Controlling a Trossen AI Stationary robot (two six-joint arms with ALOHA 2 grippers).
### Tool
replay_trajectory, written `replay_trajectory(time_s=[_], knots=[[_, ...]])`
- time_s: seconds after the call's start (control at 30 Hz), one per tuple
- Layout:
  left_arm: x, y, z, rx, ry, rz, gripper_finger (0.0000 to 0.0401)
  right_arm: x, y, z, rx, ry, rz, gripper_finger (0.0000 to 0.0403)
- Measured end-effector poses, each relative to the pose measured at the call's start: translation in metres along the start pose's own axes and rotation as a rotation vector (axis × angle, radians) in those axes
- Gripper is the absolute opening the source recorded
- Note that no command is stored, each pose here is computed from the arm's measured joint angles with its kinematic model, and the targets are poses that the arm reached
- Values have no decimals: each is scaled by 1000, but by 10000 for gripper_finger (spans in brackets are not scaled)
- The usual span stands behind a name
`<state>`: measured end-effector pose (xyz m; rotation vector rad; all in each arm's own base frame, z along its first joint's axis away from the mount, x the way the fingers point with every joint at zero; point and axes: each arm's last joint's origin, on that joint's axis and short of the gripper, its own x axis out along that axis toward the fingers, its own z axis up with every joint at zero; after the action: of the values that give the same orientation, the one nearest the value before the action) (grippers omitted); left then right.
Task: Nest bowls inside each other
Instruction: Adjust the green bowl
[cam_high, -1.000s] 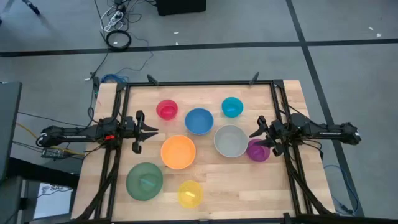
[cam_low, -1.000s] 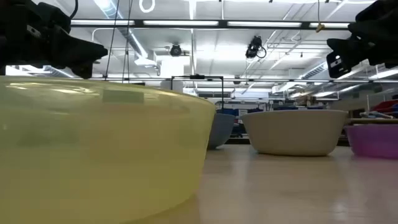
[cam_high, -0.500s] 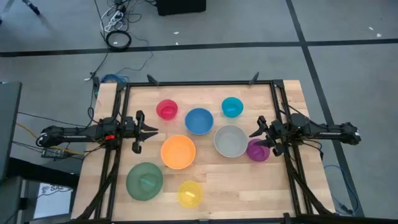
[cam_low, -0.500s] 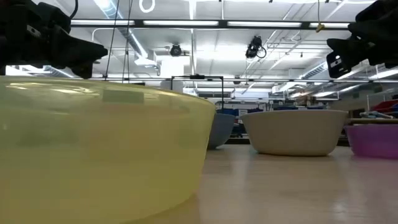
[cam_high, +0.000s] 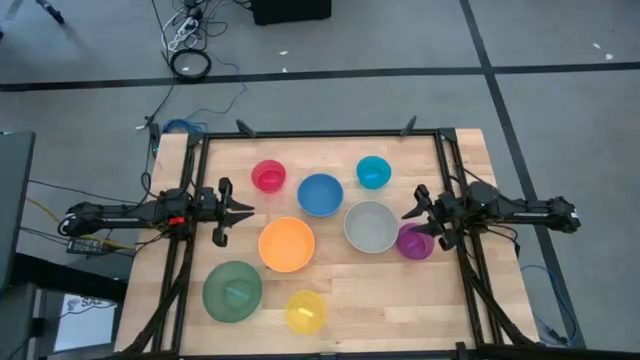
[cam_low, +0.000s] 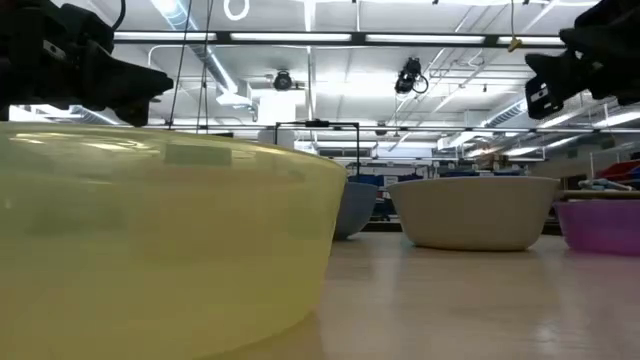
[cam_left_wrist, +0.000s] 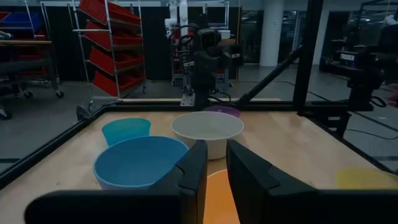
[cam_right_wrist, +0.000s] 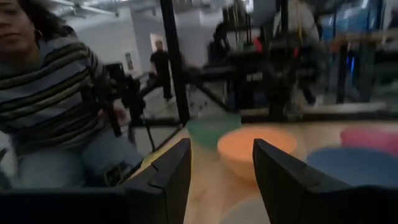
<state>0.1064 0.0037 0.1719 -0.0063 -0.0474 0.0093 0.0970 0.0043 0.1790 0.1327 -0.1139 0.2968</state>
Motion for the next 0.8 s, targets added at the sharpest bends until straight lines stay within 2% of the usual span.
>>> replay_trajectory(time_s=[0.23, 0.43, 0.63, 0.8], knots=[[0, 0, 0, -20, -1, -1, 70, -5, 6, 30, -64, -301, 46, 163], [0, 0, 4, -338, -43, -7, 70, -12, 13, 49, -116, -480, 104, 163], [-3, 3, 24, -369, -272, 80, 69, -15, 19, 52, -195, -482, 268, 163], [-7, 4, 36, -371, -412, 87, 70, -15, 22, 52, -223, -457, 359, 163]])
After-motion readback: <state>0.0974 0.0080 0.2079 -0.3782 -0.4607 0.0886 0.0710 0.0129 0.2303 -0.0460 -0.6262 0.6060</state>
